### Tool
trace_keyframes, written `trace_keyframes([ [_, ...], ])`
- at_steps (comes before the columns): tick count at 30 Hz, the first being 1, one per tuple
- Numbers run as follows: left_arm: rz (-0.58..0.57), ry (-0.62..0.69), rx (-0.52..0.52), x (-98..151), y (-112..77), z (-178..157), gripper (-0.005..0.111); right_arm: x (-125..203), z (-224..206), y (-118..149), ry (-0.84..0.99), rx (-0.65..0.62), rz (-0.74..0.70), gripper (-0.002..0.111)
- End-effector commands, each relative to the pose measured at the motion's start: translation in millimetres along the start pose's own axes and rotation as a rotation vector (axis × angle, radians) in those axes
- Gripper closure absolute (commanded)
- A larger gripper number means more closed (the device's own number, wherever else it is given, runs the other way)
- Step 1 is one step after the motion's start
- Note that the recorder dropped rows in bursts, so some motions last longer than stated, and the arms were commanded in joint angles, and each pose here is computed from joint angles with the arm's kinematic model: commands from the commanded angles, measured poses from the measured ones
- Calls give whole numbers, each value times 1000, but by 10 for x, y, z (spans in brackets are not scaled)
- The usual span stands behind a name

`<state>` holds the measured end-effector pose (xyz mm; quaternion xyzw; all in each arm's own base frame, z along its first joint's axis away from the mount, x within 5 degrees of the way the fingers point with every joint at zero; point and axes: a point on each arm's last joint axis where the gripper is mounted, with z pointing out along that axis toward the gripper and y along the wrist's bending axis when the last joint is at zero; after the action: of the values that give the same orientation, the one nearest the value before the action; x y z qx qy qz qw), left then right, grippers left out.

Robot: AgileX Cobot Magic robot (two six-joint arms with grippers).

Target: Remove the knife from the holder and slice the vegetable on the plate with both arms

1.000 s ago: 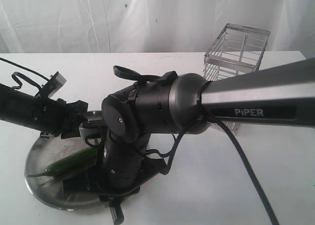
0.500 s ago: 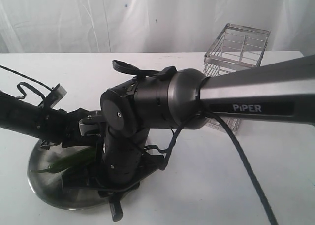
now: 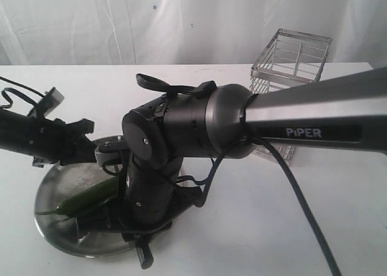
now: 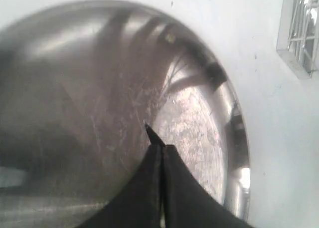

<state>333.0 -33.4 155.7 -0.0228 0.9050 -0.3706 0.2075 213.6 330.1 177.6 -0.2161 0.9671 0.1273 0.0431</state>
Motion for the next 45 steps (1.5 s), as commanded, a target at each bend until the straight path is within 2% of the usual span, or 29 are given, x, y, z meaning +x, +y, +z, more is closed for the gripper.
trace_keyframes([
  [1,-12,-76,43,-83,-107,-222,107,-18,-72,15,-23,-4,-29,107],
  [6,-32,-99,122,-105,-201,-253,107,-21,-72,17,-26,-5,-29,107],
  [8,-1,-108,142,-109,-245,-232,107,-21,-72,17,-26,-5,-29,107],
  [12,22,-85,113,-65,-317,-76,107,-21,-72,17,-26,-5,-29,107],
  [15,21,-59,105,-33,-299,7,107,-21,-72,17,-26,-5,-29,107],
  [23,39,-53,108,-25,-298,19,107,-20,-72,18,-26,-6,-28,107],
  [26,50,-31,81,7,-269,78,107,-20,-72,18,-26,-6,-28,107],
  [31,44,82,24,203,-154,434,107,-19,-72,17,-24,-6,-28,107],
  [37,29,161,-152,277,68,448,107,-17,-72,16,-22,-5,-28,107],
  [40,-16,148,-154,257,105,416,107,-19,-72,17,-24,-6,-28,107],
  [45,-2,103,-77,113,-97,318,107,-19,-72,17,-24,-6,-30,107],
])
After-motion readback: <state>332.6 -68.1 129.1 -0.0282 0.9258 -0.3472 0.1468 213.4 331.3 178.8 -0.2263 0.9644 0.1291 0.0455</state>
